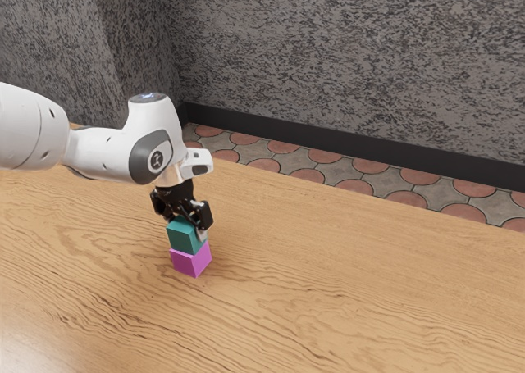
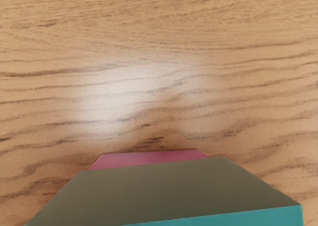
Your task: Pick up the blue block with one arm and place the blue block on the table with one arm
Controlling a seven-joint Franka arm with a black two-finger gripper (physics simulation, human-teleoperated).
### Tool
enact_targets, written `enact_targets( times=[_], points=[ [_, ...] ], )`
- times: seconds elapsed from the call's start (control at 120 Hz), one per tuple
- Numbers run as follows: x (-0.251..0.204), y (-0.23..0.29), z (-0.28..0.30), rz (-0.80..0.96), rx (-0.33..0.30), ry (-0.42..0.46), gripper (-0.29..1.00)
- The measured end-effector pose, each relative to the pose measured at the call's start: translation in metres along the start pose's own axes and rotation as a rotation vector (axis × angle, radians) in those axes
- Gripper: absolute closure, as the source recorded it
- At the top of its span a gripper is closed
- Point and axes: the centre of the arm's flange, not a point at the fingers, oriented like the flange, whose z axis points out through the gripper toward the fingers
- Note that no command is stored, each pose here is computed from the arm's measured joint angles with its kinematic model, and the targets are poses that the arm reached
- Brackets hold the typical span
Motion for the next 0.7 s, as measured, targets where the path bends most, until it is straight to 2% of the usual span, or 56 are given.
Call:
enact_targets(
  times=[0.2,0.517,0.633,0.7],
  points=[
    [0.000,0.001,0.000,-0.002,0.003,0.001,0.25],
    [0.005,0.005,-0.010,0.006,0.016,0.021,0.29],
    [0.019,0.006,-0.040,0.023,0.034,0.079,0.30],
    [0.057,0.009,-0.051,0.037,0.069,0.121,0.31]
  ],
)
